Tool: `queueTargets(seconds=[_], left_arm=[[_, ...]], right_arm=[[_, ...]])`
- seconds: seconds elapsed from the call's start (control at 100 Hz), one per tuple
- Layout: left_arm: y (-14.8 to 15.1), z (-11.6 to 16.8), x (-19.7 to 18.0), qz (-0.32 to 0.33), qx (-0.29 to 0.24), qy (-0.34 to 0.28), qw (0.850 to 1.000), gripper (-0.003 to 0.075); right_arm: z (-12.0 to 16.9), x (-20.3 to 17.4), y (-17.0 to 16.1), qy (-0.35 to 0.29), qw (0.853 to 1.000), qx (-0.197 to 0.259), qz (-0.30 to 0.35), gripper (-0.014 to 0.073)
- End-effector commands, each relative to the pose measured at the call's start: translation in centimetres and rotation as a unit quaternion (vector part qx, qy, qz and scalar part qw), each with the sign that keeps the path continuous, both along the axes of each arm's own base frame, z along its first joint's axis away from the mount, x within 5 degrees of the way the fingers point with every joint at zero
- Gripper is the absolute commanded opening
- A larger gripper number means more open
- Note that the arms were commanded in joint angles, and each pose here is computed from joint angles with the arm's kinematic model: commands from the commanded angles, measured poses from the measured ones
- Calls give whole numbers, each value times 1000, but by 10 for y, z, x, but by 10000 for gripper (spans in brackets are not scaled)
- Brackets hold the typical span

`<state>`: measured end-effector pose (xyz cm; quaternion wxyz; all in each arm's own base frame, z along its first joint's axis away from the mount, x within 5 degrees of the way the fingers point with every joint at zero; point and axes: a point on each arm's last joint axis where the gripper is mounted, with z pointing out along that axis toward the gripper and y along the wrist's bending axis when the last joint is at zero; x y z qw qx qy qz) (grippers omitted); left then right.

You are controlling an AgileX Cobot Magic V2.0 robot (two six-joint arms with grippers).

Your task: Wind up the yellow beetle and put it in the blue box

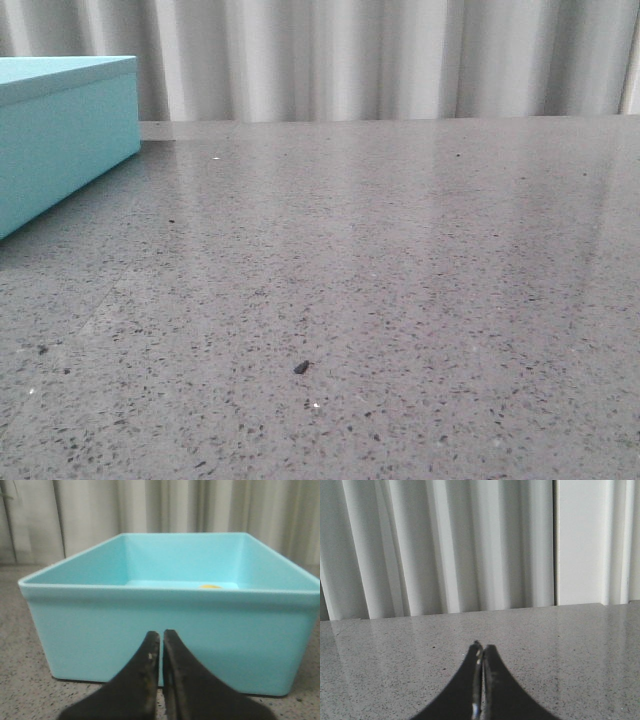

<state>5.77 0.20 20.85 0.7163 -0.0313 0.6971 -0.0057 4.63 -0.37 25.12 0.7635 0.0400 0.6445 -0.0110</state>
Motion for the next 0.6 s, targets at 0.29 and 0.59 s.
queueTargets(seconds=[0.29, 0.59], left_arm=[[-5, -27, -4, -40, 1, 102, 994, -21], [-5, -27, -4, -40, -2, 102, 994, -21]], right_arm=[[15, -6, 1, -55, 998, -14, 0, -61], [15, -6, 1, -55, 998, -14, 0, -61]])
